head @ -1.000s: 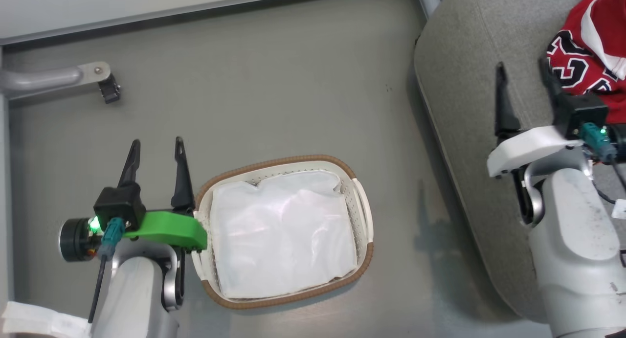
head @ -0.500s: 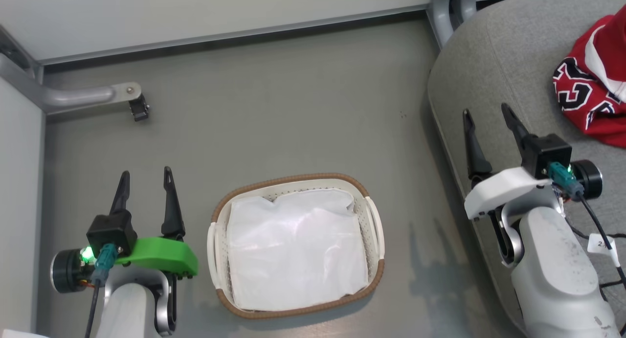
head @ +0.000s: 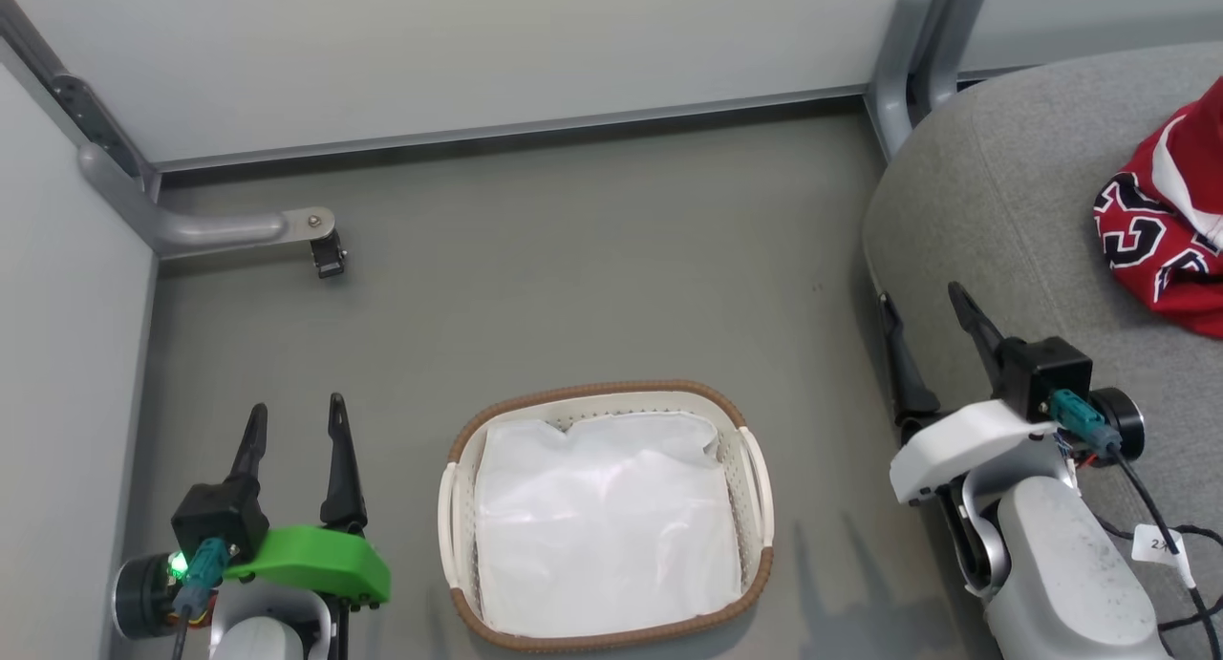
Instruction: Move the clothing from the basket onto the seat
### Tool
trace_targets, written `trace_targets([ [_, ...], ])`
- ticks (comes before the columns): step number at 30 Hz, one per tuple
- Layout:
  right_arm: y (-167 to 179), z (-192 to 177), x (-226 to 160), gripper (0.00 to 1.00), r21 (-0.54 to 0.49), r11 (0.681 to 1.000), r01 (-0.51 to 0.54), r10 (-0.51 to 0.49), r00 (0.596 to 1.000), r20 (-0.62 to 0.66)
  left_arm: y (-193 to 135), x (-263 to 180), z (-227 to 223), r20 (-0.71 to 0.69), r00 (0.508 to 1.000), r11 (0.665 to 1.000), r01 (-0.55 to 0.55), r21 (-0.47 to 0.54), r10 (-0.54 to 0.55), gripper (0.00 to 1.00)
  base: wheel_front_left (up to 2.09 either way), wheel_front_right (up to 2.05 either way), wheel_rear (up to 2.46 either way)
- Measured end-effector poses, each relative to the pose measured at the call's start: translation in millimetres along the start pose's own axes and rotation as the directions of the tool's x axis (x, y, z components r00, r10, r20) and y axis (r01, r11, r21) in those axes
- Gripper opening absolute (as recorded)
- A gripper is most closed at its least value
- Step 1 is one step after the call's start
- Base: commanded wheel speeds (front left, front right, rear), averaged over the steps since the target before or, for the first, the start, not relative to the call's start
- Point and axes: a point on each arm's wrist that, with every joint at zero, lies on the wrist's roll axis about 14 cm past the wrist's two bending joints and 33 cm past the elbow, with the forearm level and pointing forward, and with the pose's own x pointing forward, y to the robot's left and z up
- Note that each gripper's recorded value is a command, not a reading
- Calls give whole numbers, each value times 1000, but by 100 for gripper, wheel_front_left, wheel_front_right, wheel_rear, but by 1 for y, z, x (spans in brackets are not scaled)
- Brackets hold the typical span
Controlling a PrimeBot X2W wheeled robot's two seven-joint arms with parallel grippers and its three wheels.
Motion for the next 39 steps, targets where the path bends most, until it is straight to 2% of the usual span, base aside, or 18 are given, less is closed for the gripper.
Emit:
trace_targets([
  [14, 12, -12, -39, 100, 29, 999, -14, 15, 999, -39, 10, -39, -5, -12, 1000, 1000, -29, -12, 29, 100, 0, 0, 0],
  [25, 10, -12, -46, 100, 32, 999, -5, 6, 999, -40, 6, -48, -10, -25, 1000, 1000, -14, -28, 13, 100, 0, 0, 0],
  [26, 11, -13, -46, 0, 32, 999, -6, 8, 999, -44, 5, -48, -10, -25, 1000, 1000, -13, -29, 12, 0, 0, 0, 0],
  [30, 12, -35, -57, 0, 50, 999, 4, 1, 994, -112, 5, -52, -25, -77, 997, 999, -20, -35, 17, 0, 0, 0, 0],
  [39, 1, -34, -58, 0, 207, 975, 80, -55, 991, -125, 14, -52, -26, -105, 993, 978, -80, -193, 60, 0, 0, 0, 0],
])
